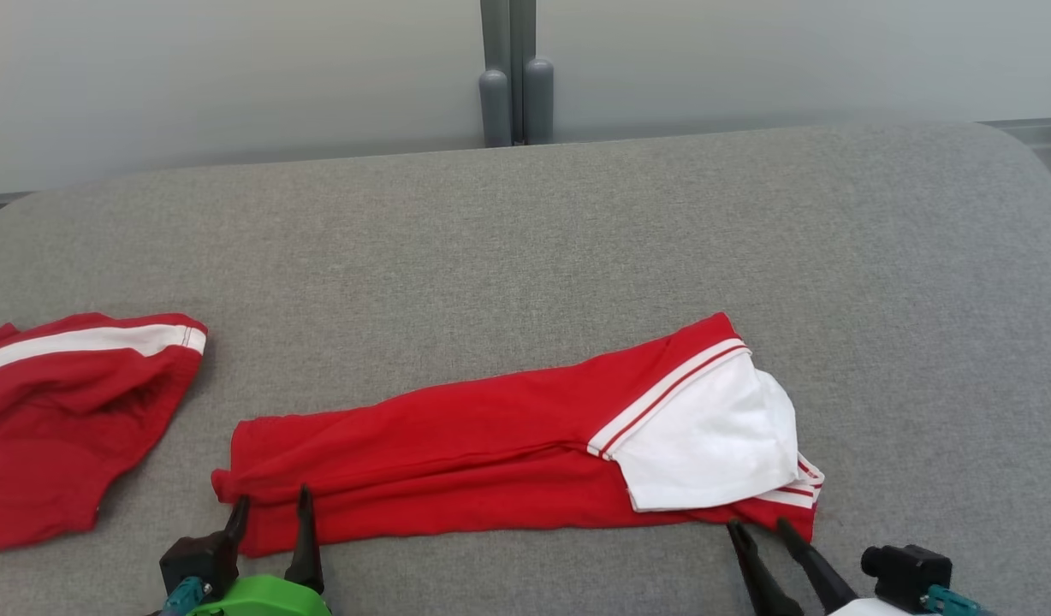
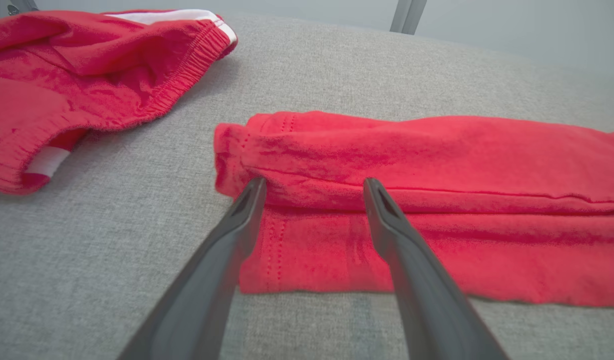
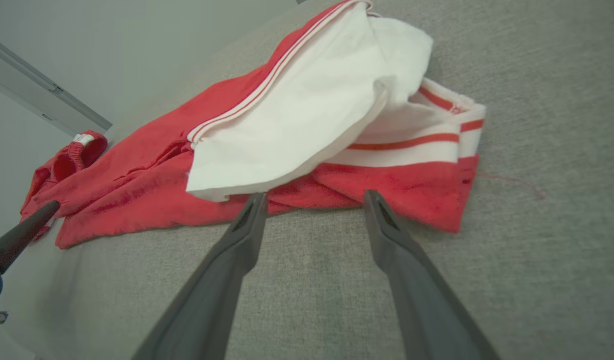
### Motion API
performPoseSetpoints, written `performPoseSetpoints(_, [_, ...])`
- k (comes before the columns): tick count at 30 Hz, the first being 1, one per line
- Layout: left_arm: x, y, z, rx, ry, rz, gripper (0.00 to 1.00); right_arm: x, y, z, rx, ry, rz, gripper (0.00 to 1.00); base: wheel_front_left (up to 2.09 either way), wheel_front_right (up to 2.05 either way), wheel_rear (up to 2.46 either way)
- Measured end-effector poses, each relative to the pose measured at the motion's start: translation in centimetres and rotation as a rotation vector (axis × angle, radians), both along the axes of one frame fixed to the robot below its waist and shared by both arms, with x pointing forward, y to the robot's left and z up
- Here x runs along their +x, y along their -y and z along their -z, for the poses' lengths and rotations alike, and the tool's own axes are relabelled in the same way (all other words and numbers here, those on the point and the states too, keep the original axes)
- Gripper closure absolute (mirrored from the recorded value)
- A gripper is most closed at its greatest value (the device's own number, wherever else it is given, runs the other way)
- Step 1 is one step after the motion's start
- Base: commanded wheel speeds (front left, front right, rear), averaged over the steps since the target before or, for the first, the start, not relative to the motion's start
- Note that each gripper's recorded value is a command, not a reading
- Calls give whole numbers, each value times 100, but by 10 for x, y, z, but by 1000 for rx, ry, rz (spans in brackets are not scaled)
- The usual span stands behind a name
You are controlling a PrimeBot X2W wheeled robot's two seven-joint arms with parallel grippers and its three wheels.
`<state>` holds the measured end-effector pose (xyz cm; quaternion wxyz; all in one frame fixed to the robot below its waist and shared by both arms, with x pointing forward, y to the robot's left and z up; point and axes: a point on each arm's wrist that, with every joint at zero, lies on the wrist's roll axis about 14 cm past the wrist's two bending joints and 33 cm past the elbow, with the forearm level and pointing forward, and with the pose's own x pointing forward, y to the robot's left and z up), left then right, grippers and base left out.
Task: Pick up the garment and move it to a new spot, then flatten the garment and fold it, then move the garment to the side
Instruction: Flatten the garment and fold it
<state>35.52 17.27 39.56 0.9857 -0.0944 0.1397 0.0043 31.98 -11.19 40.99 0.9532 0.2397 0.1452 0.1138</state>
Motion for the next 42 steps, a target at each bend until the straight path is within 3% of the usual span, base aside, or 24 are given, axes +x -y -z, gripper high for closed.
performPoseSetpoints(7, [3, 7, -2, 0, 8, 25, 0, 13, 38, -31, -41, 119, 113, 0, 0, 0, 0])
performPoseSetpoints(13, [3, 8, 1, -2, 0, 29, 0, 49, 48, -44, -135, 181, 109, 0, 0, 0, 0])
performPoseSetpoints(17, [6, 3, -1, -7, 7, 11, 0, 72, 49, -31, -203, 133, 73, 0, 0, 0, 0])
performPoseSetpoints(25, [-3, -15, 10, -15, -32, -53, 0, 85, 31, 18, -218, -58, -2, 0, 0, 0, 0])
performPoseSetpoints(30, [-7, -24, 13, -11, -44, -79, 0, 86, 26, 33, -224, -92, -16, 0, 0, 0, 0])
performPoseSetpoints(36, [-3, -25, 12, -8, -40, -83, 0, 87, -17, 33, -168, -99, -120, 0, 0, 0, 0])
performPoseSetpoints(37, [-2, -25, 11, -7, -38, -82, 0, 87, -21, 34, -164, -103, -137, 5, 0, 0, 0])
performPoseSetpoints(38, [-1, -25, 10, -7, -33, -81, 0, 86, -25, 34, -166, -104, -152, 26, 0, 0, 0])
performPoseSetpoints(39, [0, -25, 8, -7, -28, -81, 0, 87, -26, 35, -171, -104, -161, 56, 0, 0, 0])
performPoseSetpoints(41, [1, -26, 7, -8, -21, -83, 0, 90, -25, 36, -184, -105, -171, 100, 0, 0, 0])
performPoseSetpoints(42, [1, -26, 6, -8, -21, -85, 0, 91, -23, 37, -187, -108, -169, 100, 0, 0, 0])
